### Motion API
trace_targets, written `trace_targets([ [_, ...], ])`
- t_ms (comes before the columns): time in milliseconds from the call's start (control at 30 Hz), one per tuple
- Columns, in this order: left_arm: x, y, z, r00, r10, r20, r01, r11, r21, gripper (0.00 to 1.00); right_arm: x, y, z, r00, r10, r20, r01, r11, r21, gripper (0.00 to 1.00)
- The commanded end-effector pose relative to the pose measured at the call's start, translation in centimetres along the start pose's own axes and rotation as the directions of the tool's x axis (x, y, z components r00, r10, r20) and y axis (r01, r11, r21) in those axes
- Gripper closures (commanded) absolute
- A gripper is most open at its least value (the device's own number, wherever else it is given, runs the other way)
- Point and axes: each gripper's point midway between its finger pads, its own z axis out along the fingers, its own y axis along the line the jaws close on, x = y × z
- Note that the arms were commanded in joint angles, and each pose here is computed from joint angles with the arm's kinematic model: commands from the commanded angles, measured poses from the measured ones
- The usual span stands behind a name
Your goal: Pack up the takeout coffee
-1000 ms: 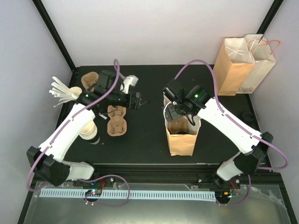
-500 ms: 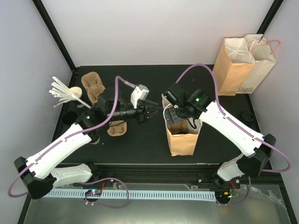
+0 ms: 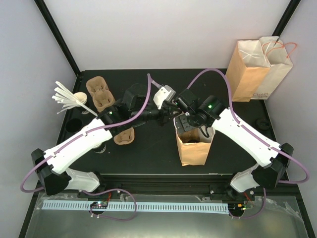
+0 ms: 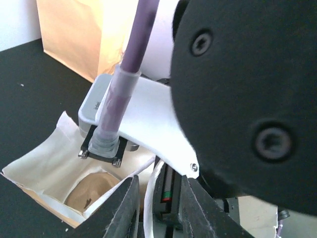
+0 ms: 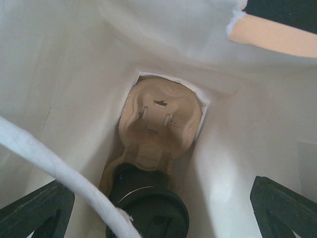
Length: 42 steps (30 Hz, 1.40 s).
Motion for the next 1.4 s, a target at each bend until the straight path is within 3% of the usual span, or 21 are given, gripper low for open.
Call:
trace_targets([
  [0,0.0,0.0,0.2,0.999,0.018,-0.038,-0.019,1.000,-0.014,0.72,0.1,-0.4,-0.5,1.000,-0.002,0.019,0.002,1.000,0.003,0.00],
  [233,1.0,0.0,0.7,0.996,0.014,-0.084,-0.013,1.000,0.005,0.75,-0.1,-0.3,-0.7,0.999,0.001,0.032,-0.001,1.000,-0.007,0.00],
  [300,1.2,-0.1,1.0,0.995,0.012,-0.099,-0.011,1.000,0.012,0.82,-0.1,-0.3,-0.8,0.999,0.002,0.033,-0.002,1.000,-0.006,0.00],
  [367,1.1,-0.3,1.0,0.995,0.017,-0.102,-0.015,1.000,0.025,0.97,-0.1,-0.4,-0.8,0.999,0.002,0.033,-0.002,1.000,-0.004,0.00],
  [400,0.9,-0.3,0.8,0.995,0.017,-0.099,-0.015,1.000,0.019,0.98,-0.1,-0.5,-0.9,0.999,0.002,0.035,-0.002,1.000,-0.001,0.00],
  [733,0.4,3.7,-2.0,0.999,-0.040,-0.034,0.031,0.972,-0.235,0.98,0.2,-2.2,-3.7,0.994,0.043,0.096,-0.045,0.999,0.014,0.00],
  [900,-0.4,2.7,-2.7,1.000,0.002,0.023,0.003,0.981,-0.192,0.99,-0.9,-2.2,-7.4,0.980,0.080,0.182,-0.068,0.995,-0.073,0.00],
  [1133,-0.8,2.0,-2.7,0.997,0.029,0.069,-0.019,0.989,-0.148,0.99,-6.4,-1.7,-16.8,0.872,0.232,0.431,-0.110,0.951,-0.290,0.00],
  [1267,-1.2,1.3,-3.4,0.992,0.031,0.122,-0.016,0.993,-0.119,0.98,-7.7,-4.2,-18.5,0.840,0.269,0.472,-0.188,0.959,-0.211,0.06],
  [1367,-1.3,1.0,-4.1,0.987,0.030,0.156,-0.013,0.994,-0.110,0.98,-7.3,-6.2,-16.1,0.867,0.259,0.426,-0.239,0.966,-0.102,0.16],
])
